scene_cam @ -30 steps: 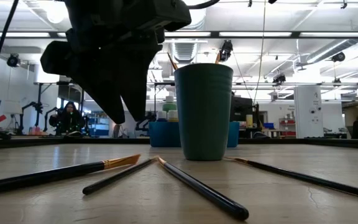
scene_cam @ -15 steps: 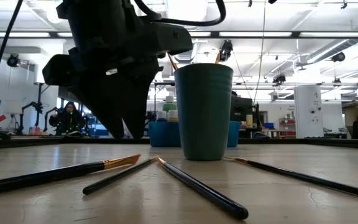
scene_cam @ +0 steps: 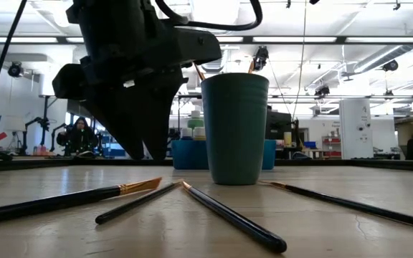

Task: Pick & Place Paint Supplies
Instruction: Put the yellow paint brush into the green cup

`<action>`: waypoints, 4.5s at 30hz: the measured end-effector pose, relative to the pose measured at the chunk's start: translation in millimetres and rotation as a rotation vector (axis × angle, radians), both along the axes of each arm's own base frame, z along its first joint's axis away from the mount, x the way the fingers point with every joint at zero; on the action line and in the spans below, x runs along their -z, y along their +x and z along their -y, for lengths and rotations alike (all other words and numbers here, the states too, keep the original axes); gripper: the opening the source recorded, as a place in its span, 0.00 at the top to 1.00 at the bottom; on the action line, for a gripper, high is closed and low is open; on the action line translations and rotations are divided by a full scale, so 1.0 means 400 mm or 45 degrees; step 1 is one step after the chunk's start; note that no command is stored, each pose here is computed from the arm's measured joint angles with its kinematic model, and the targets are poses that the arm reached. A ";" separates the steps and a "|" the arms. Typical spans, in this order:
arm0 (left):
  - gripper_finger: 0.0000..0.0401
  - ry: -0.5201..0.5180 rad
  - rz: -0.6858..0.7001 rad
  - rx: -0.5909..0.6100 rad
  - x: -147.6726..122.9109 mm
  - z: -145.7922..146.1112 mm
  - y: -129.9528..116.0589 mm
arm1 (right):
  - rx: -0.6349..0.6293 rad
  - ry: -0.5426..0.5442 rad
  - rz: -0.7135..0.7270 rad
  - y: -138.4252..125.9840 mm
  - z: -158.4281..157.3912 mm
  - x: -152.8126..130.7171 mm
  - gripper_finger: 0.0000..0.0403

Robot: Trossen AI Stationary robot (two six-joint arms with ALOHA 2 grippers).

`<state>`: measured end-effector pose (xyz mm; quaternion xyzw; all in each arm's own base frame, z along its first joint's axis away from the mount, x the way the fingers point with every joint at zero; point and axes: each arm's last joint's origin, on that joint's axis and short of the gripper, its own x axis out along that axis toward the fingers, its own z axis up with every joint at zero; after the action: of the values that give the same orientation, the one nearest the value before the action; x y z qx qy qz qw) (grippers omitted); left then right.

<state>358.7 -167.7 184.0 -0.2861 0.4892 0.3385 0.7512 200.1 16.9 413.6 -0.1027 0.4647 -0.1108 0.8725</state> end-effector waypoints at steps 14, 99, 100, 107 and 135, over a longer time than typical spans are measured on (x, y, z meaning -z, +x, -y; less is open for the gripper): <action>0.59 -0.039 -0.009 0.028 0.046 -0.006 -0.008 | 0.000 0.000 0.000 0.000 0.000 0.000 0.98; 1.00 0.952 1.550 0.984 -0.341 -0.138 -0.033 | -0.020 -0.012 -0.008 0.000 0.000 0.000 0.98; 1.00 0.950 1.575 0.994 -0.335 -0.148 -0.033 | -0.020 -0.013 -0.008 0.000 0.000 0.000 0.98; 1.00 0.966 1.618 0.934 -0.272 -0.209 -0.042 | -0.025 -0.016 -0.009 0.000 0.000 0.000 0.98; 1.00 0.754 1.620 0.813 -0.076 -0.247 -0.013 | -0.016 -0.010 -0.013 -0.001 0.000 0.001 0.98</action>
<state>353.7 -68.9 214.5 -0.0575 -0.0890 -0.0073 0.9943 199.5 17.0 413.4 -0.1095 0.4681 -0.1067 0.8704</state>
